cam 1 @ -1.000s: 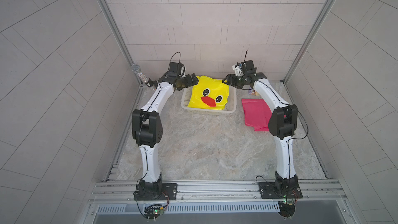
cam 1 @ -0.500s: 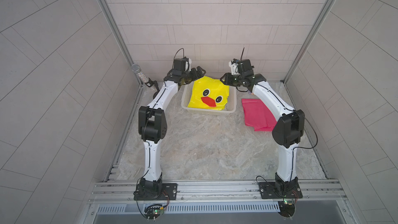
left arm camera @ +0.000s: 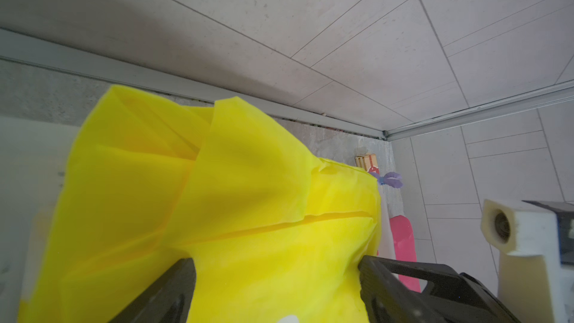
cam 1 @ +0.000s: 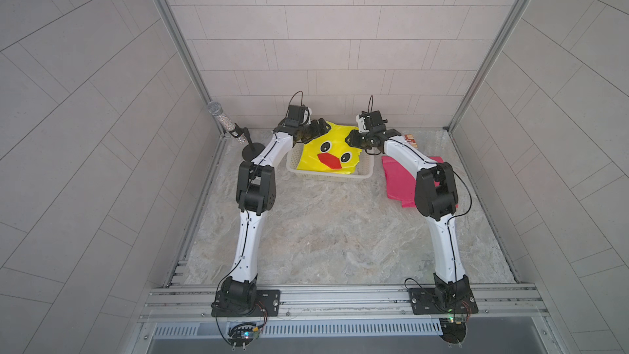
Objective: Put the folded raincoat in the basket
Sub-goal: Place the raincoat in the basket.
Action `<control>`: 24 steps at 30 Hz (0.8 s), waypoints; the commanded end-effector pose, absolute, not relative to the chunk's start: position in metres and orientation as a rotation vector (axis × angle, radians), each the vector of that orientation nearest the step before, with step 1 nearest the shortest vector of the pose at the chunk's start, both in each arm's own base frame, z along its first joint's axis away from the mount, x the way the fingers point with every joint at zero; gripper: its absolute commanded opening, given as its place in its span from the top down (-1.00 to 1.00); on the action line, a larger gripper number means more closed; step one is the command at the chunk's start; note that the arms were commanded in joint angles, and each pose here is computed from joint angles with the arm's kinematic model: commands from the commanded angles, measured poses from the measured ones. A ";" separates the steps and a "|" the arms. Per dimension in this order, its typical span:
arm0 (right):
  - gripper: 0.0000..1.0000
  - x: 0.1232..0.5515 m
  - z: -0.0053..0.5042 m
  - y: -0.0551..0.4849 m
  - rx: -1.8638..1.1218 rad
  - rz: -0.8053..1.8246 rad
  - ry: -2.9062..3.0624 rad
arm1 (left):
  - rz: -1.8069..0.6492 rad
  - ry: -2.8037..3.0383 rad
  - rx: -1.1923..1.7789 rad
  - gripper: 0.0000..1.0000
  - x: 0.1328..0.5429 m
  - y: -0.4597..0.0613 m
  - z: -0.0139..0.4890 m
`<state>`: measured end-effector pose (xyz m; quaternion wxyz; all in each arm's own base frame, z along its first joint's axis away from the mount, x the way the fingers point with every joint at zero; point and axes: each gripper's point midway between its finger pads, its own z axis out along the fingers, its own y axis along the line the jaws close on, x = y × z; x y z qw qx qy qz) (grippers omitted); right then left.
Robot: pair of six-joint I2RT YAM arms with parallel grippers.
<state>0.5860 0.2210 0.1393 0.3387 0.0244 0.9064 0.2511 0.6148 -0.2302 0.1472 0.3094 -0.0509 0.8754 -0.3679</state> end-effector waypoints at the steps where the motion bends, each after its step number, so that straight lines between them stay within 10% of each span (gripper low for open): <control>1: 0.24 0.587 0.113 0.213 0.088 0.629 2.387 | -0.937 2.364 -0.107 -0.80 0.611 -0.226 0.127; 16: 0.26 0.582 0.076 0.194 0.139 0.634 2.449 | -0.893 2.458 -0.120 -0.79 0.599 -0.221 0.083; 24: 0.26 0.582 0.113 0.199 0.094 0.688 2.388 | -0.925 2.366 -0.089 -0.92 0.599 -0.223 0.142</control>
